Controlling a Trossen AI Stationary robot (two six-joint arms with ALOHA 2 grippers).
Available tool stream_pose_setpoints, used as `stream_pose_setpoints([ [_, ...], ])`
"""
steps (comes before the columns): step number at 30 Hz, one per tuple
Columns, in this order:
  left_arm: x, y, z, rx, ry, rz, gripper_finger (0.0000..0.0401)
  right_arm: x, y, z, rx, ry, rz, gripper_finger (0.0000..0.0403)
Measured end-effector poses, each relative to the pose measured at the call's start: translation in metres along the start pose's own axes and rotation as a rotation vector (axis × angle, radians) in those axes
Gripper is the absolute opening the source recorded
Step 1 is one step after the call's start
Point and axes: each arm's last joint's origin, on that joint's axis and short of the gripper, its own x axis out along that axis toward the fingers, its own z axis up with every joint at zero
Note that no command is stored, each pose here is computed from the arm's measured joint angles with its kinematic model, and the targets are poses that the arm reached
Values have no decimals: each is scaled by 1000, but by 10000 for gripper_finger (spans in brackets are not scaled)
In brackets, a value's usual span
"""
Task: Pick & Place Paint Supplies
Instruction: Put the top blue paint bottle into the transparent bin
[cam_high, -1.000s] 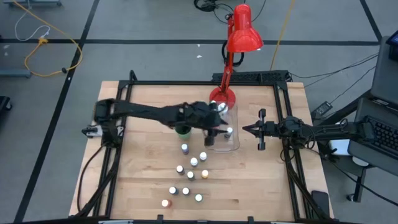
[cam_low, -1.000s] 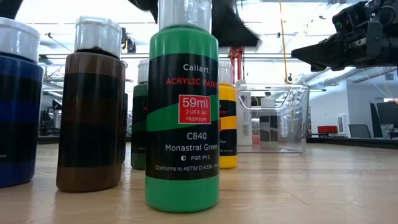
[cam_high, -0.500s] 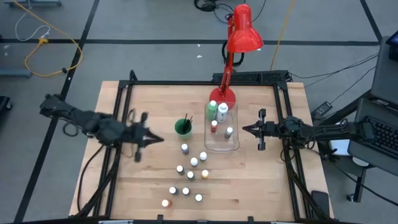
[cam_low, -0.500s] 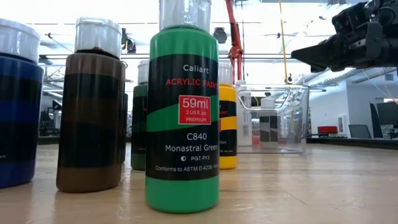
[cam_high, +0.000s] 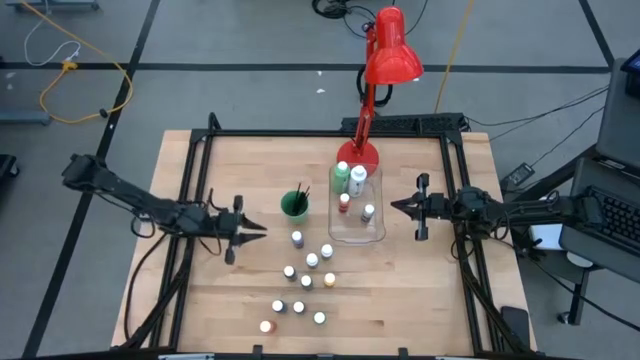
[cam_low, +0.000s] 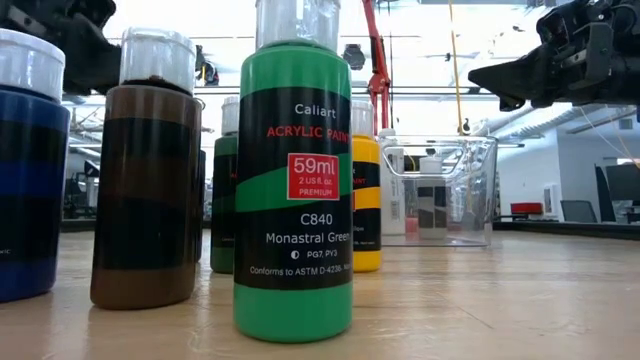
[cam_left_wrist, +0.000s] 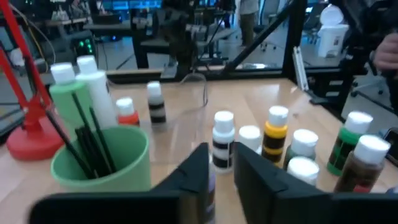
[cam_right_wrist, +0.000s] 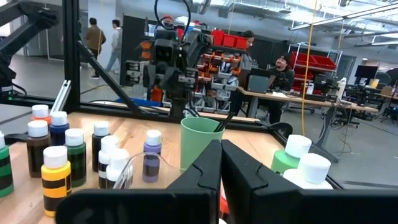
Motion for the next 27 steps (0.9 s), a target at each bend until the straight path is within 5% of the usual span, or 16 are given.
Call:
stream_pose_setpoints([
  [13,36,4,-22,8,148,-29,279,0,0,-1,2,7,1,4],
  [27,88,18,-21,-28,211,-75,301,0,0,-2,6,22,3,4],
])
